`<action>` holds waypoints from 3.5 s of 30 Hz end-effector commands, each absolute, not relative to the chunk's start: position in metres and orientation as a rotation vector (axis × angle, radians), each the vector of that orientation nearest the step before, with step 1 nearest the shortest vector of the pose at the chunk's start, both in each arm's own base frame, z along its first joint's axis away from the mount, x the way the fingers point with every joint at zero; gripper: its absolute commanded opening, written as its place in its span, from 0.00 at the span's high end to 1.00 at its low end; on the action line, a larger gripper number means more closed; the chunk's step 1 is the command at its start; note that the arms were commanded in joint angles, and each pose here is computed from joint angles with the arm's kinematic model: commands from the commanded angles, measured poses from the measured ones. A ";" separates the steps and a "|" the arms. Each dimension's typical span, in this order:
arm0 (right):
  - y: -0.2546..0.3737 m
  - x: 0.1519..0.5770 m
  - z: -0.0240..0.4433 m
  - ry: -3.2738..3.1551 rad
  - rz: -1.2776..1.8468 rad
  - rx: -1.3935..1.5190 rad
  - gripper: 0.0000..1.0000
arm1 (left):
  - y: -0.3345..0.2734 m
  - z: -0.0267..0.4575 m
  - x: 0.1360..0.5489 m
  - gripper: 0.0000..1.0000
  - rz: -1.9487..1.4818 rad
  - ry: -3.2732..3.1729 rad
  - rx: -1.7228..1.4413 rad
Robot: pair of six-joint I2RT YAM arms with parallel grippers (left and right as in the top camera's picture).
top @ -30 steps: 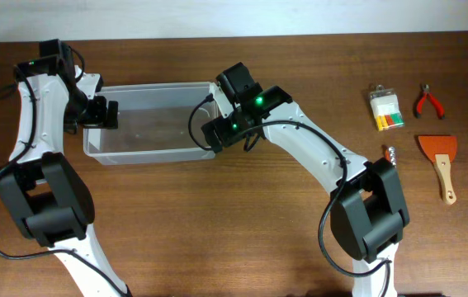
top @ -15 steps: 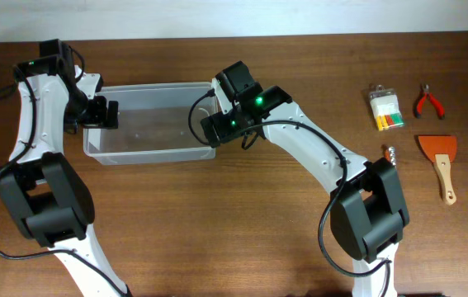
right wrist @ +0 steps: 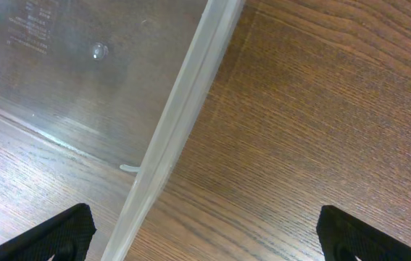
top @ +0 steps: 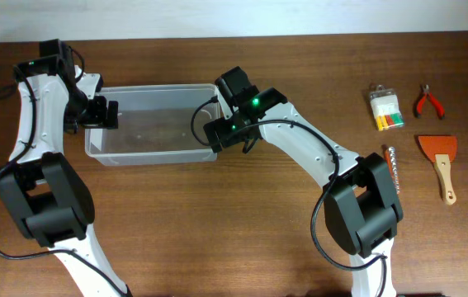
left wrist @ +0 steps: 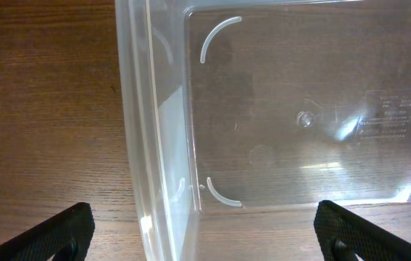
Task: Pack container
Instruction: 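Lower both grippers and close them on the container's side walls, then slide the container rightward toward the table center with both grippers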
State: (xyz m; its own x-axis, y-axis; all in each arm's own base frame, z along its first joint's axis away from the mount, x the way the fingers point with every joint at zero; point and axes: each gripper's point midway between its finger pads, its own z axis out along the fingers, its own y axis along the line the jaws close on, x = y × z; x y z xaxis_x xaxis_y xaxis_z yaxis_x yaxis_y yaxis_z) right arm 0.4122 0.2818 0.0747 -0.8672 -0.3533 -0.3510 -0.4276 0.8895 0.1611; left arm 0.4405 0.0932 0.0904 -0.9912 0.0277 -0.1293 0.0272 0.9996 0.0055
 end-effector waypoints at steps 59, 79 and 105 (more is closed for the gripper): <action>0.295 0.432 0.089 2.649 0.357 -0.572 0.87 | 0.093 0.087 0.440 0.76 -0.017 3.018 0.058; 0.274 0.444 0.088 2.664 0.341 -0.515 0.96 | 0.093 0.087 0.440 0.64 -0.019 3.018 0.058; 0.264 0.461 0.111 2.633 0.305 -0.463 0.96 | 0.081 0.089 0.447 0.19 -0.121 2.980 0.066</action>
State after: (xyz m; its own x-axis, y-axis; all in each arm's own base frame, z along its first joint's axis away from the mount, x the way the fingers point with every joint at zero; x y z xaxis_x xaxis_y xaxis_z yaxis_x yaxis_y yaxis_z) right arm 0.4476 0.2709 0.1012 -0.8501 -0.2956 -0.4359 -0.3889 0.9104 0.1411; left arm 0.4468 0.0839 0.0917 -0.9860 0.0350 -0.1632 0.0447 0.9974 -0.0561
